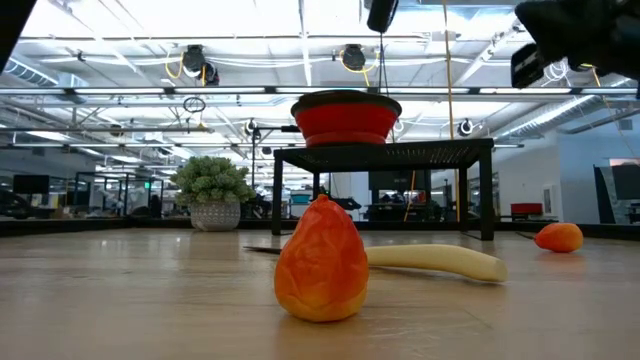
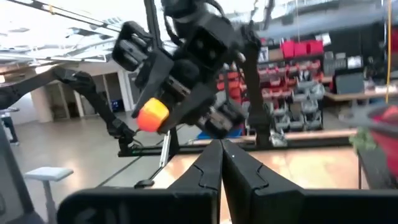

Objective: Pick & Place Fruit
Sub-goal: Put the yellow pear into the red strainer bowl on the shelf

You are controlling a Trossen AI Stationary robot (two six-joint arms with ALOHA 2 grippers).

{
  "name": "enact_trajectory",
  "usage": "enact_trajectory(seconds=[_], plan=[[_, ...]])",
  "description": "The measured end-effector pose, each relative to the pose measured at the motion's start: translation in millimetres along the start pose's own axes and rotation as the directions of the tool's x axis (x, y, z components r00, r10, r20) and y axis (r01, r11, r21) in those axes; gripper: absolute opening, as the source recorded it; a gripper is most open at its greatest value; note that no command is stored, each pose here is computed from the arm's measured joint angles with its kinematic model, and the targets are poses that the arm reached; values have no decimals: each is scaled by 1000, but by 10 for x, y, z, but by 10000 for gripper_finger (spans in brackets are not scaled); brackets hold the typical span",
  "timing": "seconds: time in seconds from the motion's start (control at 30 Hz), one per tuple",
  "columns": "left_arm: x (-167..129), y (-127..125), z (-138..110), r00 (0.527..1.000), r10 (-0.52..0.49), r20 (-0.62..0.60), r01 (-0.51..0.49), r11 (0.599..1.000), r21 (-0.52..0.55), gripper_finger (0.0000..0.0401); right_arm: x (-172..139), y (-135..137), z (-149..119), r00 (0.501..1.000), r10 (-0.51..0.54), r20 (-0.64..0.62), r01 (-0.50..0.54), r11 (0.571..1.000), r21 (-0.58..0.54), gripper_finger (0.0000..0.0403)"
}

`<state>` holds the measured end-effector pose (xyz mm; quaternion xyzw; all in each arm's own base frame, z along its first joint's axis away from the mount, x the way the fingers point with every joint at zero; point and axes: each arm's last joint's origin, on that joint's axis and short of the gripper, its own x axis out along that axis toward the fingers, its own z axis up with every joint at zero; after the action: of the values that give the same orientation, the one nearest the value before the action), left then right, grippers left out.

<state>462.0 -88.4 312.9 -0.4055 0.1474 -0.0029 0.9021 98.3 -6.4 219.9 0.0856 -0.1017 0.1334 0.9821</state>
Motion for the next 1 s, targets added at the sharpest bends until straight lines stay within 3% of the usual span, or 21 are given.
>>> enact_trajectory(seconds=[0.17, 0.5, 0.73, 1.0], plan=[[2, 47, 38, 994, -62, -94, 53, 993, -104, 104, 73, -20, 30, 999, 30, 28, -28, 998, -54, 28], [0, 58, 12, 988, -68, -141, 53, 993, -109, 104, 233, -57, -65, 988, 143, -51, -144, 989, -17, 146], [-9, 105, -46, 972, -45, -230, 12, 990, -143, 104, 369, 26, -42, 966, 251, -57, -255, 965, -69, 212], [-19, 136, -94, 958, -21, -287, -27, 987, -161, 104, 685, 95, 0, 913, 304, -274, -342, 934, -105, 231]])
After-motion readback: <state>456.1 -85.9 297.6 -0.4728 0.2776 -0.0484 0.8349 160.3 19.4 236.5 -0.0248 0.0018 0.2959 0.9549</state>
